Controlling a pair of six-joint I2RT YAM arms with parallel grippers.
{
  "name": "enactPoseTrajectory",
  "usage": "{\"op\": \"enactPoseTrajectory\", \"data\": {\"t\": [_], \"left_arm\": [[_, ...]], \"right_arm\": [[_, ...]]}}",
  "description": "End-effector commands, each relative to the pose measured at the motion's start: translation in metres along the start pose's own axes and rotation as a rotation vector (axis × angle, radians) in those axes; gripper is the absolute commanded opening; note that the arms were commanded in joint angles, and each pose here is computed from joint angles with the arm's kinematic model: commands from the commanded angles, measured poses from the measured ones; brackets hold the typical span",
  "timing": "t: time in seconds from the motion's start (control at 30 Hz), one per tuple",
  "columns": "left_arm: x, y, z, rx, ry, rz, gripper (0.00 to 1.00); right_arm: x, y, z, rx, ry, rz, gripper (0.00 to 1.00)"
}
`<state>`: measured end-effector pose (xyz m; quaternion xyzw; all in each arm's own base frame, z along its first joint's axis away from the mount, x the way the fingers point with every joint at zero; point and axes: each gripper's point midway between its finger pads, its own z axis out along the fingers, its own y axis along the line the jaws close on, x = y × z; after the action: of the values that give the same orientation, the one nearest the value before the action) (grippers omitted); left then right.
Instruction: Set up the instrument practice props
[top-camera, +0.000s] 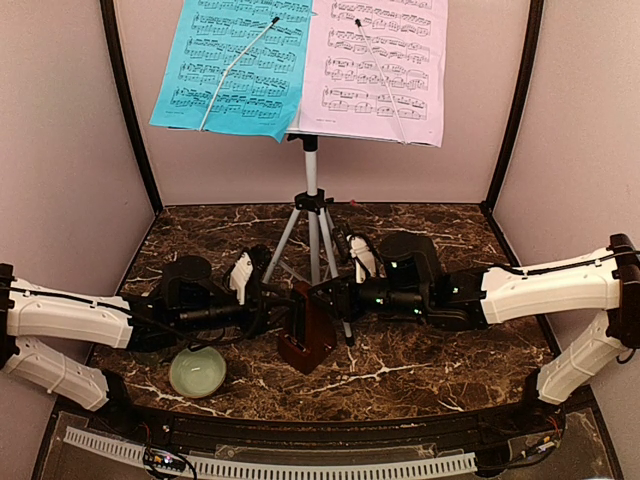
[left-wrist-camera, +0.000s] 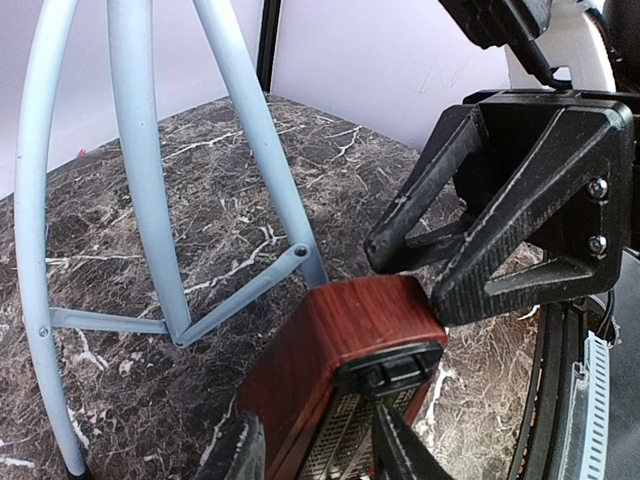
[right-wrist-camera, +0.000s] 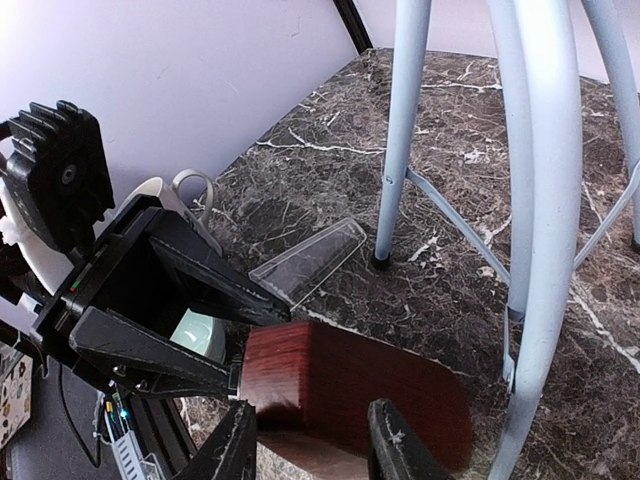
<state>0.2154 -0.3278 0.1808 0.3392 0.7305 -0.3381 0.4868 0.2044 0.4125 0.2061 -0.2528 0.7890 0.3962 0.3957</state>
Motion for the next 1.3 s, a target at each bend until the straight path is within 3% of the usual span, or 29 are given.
{"op": "enactPoseTrajectory", "data": {"t": [0.0, 0.7, 1.27], "left_arm": [[-0.013, -0.001, 0.003, -0.007, -0.028, 0.016, 0.39], [-0.01, -0.004, 0.012, 0.015, 0.008, 0.029, 0.4], [-0.007, 0.013, -0.025, -0.089, -0.042, -0.008, 0.55]], "right_arm": [[-0.011, 0.011, 0.003, -0.033, -0.035, -0.001, 0.38], [-0.007, 0.013, 0.005, -0.039, -0.02, -0.011, 0.32], [-0.015, 0.012, 0.001, -0.021, -0.041, -0.02, 0.32]]}}
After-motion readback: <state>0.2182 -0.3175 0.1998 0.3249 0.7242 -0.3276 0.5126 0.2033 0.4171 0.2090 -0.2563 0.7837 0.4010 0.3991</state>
